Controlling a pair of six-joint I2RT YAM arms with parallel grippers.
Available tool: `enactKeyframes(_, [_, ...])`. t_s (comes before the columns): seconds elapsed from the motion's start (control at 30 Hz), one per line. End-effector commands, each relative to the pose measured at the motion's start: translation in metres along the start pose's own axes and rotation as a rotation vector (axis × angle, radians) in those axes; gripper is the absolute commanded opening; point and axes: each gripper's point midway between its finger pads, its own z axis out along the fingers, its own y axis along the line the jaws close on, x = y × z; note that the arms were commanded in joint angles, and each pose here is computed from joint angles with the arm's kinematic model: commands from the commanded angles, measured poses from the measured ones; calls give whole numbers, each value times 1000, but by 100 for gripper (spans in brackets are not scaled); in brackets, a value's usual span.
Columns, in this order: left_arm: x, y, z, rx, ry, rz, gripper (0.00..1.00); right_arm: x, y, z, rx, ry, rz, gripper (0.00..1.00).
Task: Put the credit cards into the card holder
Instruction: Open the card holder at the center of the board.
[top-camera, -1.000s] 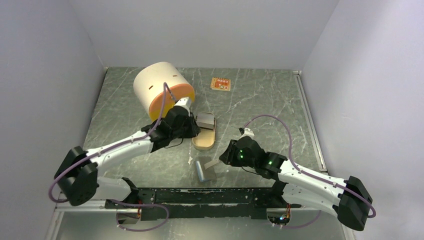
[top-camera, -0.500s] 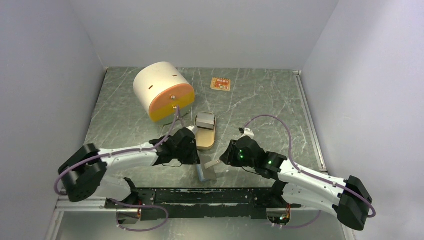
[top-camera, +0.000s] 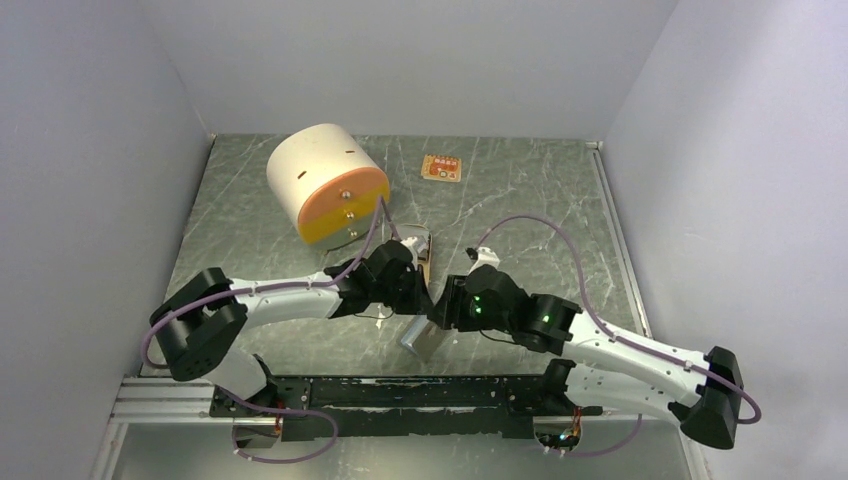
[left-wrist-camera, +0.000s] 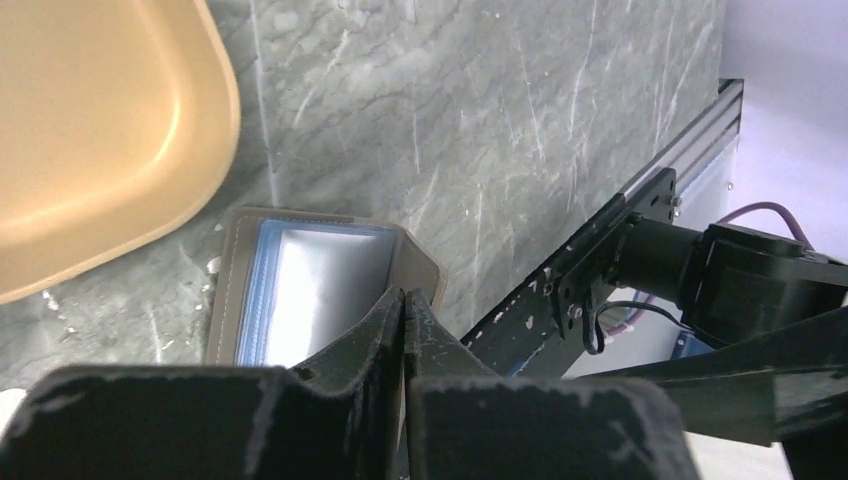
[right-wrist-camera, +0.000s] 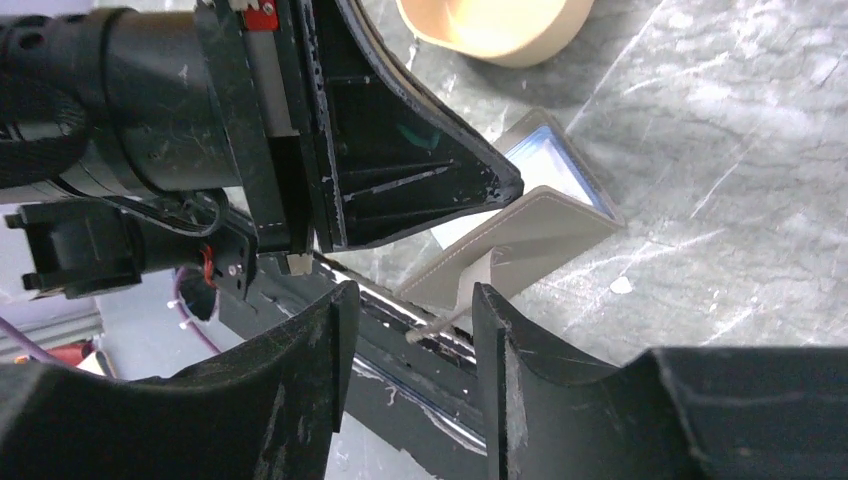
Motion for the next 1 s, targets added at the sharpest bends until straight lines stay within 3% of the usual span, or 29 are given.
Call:
enactKeyframes(0.0, [3, -25, 3, 107, 33, -13, 9, 10, -6, 3, 55, 33, 17, 49])
enactKeyframes(0.2, [12, -29, 3, 139, 72, -42, 9, 28, -22, 16, 119, 72, 78, 48])
enactKeyframes(0.47, [33, -35, -4, 176, 163, -76, 9, 27, -47, 7, 213, 3, 219, 48])
enactKeyframes(0.73, [47, -44, 4, 203, 228, -61, 9, 55, -64, 16, 246, 57, 352, 48])
enactKeyframes(0.83, [48, -48, -2, 229, 226, -35, 9, 62, -75, 20, 264, 57, 335, 38])
enactKeyframes(0.93, [37, -45, -20, 229, 151, 12, 13, 64, -83, 26, 239, 33, 273, 14])
enactKeyframes(0.97, [34, -39, -27, 210, 127, 17, 17, 65, -82, 28, 215, 32, 245, 11])
